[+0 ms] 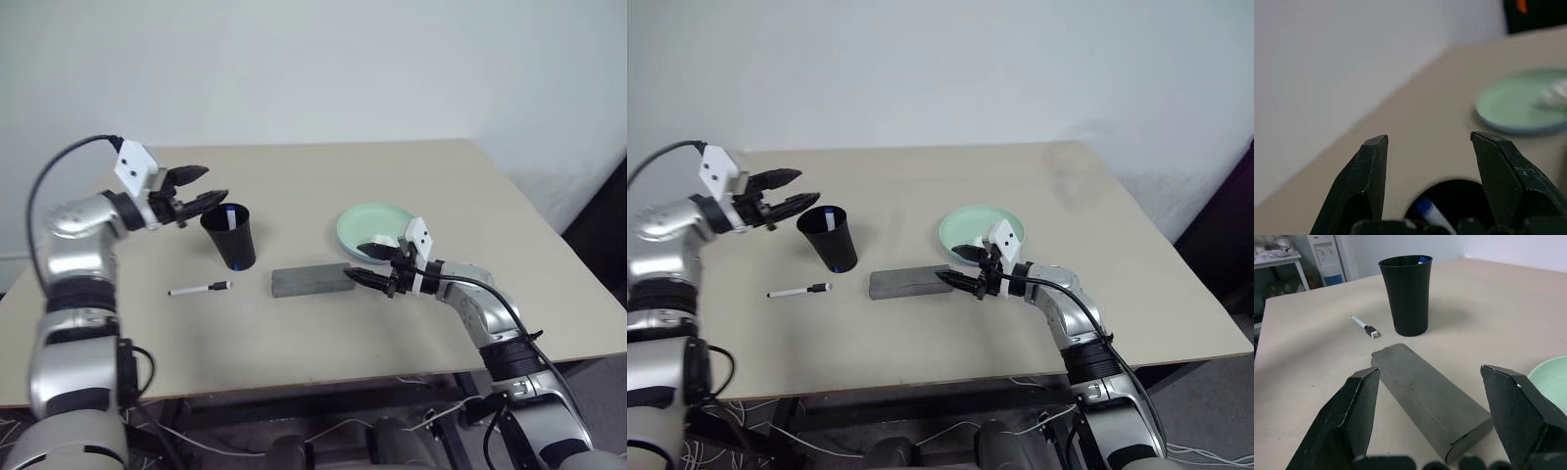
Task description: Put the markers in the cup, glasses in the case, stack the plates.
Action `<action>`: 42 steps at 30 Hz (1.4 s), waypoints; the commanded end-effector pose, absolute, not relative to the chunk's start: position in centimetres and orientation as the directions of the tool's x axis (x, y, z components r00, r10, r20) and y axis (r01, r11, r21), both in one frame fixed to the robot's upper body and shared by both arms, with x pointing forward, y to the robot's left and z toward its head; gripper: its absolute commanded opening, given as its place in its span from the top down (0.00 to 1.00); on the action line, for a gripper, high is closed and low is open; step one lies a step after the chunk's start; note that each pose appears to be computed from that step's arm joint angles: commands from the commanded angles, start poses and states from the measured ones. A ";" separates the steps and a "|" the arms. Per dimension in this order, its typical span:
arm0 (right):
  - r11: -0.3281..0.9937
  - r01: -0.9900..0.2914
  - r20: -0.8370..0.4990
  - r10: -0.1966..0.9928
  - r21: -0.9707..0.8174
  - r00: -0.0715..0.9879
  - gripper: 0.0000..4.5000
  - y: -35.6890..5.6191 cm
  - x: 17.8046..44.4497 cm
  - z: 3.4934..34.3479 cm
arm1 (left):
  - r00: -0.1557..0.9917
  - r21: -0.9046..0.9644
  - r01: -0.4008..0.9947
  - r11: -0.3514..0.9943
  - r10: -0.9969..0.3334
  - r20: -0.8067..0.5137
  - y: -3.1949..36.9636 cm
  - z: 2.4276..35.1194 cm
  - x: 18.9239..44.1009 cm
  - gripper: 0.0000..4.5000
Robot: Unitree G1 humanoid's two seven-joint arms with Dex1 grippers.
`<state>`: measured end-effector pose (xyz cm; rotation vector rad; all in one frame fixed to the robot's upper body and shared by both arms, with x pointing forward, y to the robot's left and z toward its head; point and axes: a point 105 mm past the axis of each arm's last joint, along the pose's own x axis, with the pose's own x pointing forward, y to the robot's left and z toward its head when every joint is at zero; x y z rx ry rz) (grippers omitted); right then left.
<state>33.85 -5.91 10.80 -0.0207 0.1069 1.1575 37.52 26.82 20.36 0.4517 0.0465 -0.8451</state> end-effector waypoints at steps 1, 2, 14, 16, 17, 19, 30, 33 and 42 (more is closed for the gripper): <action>0.391 -0.920 -0.060 0.919 -0.013 0.391 0.20 -5.7 34.2 12.5 | 0.514 0.316 0.856 0.409 -0.737 -0.440 27.0 20.4 35.5 0.38; 0.389 -0.921 -0.059 0.919 -0.012 0.389 0.20 -5.6 34.2 12.5 | 0.492 0.299 0.870 0.391 -0.699 -0.519 27.7 19.8 35.2 0.38; 0.393 -0.920 -0.052 0.918 -0.015 0.393 0.20 -5.4 34.5 12.5 | 0.347 0.228 0.923 0.310 -0.413 -0.842 30.2 13.3 35.1 0.38; 0.394 -0.919 -0.053 0.918 -0.016 0.394 0.20 -5.5 34.5 12.5 | 0.350 0.240 0.921 0.307 -0.379 -0.857 30.2 12.4 35.4 0.38; 0.395 -0.918 -0.054 0.917 -0.016 0.395 0.20 -5.5 34.5 12.5 | 0.352 0.241 0.919 0.311 -0.376 -0.857 30.0 12.0 35.7 0.38; 0.398 -0.917 -0.054 0.916 -0.018 0.398 0.20 -5.6 34.5 12.5 | 0.362 0.251 0.916 0.315 -0.373 -0.855 29.5 11.5 36.1 0.38; 0.412 -0.911 -0.052 0.909 -0.021 0.413 0.20 -5.9 34.5 12.5 | 0.394 0.287 0.907 0.309 -0.381 -0.836 27.2 9.6 37.6 0.38; 0.416 -0.909 -0.050 0.908 -0.020 0.416 0.20 -5.8 34.4 12.5 | 0.366 0.256 0.915 0.312 -0.377 -0.851 27.1 8.7 37.2 0.38; 0.423 -0.906 -0.048 0.905 -0.018 0.423 0.20 -5.9 34.4 12.4 | 0.311 0.186 0.924 0.333 -0.374 -0.874 27.9 7.7 36.1 0.73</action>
